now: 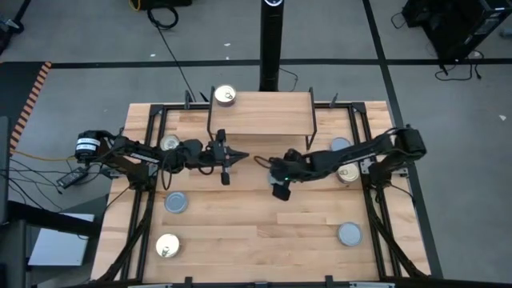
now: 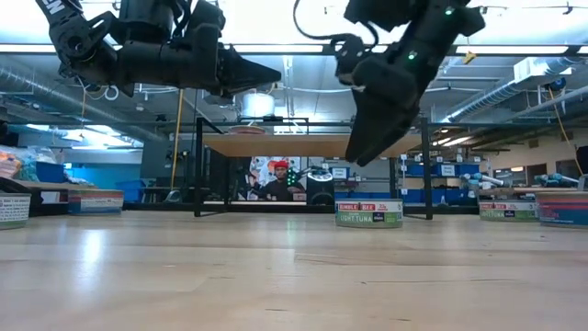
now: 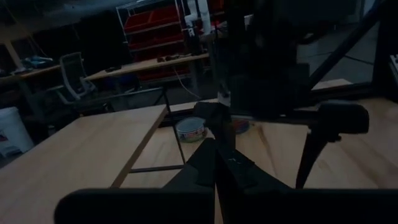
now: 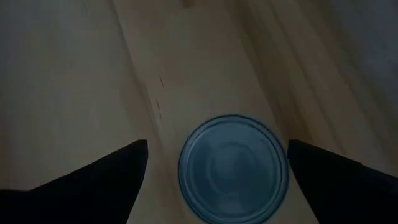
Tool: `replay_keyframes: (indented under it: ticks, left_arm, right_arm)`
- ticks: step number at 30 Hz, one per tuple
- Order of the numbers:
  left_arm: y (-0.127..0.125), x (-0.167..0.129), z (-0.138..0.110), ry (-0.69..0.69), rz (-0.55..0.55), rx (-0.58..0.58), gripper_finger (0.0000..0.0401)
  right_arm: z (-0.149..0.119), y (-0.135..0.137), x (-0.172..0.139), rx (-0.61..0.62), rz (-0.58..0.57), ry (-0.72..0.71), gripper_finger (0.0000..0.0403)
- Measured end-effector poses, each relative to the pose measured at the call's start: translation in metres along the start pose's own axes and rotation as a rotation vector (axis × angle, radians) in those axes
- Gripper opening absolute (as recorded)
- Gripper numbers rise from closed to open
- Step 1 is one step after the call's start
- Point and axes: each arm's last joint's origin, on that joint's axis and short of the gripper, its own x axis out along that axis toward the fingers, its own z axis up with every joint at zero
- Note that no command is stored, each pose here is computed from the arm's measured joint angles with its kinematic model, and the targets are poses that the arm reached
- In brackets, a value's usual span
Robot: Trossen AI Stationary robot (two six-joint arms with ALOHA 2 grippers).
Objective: Stack canned seafood by type on shelf
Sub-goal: Put the center green tuna can on the shelf
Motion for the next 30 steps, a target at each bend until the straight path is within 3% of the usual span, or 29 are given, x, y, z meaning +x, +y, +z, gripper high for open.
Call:
replay_keyframes:
  ticks: [7,14,30]
  left_arm:
    - [-0.002,0.0,-0.002,0.019,-0.009,-0.001,0.0003]
    - [-0.002,0.0,-0.003,0.031,-0.012,-0.003,0.0003]
    - [-0.002,0.0,-0.004,0.046,-0.011,-0.027,0.0003]
  right_arm:
    - [0.014,0.005,0.018,-0.003,0.061,0.099,0.0399]
    - [0.023,0.002,0.028,-0.048,-0.027,0.212,0.0399]
    - [0.019,-0.009,0.05,-0.107,-0.044,0.334,0.0399]
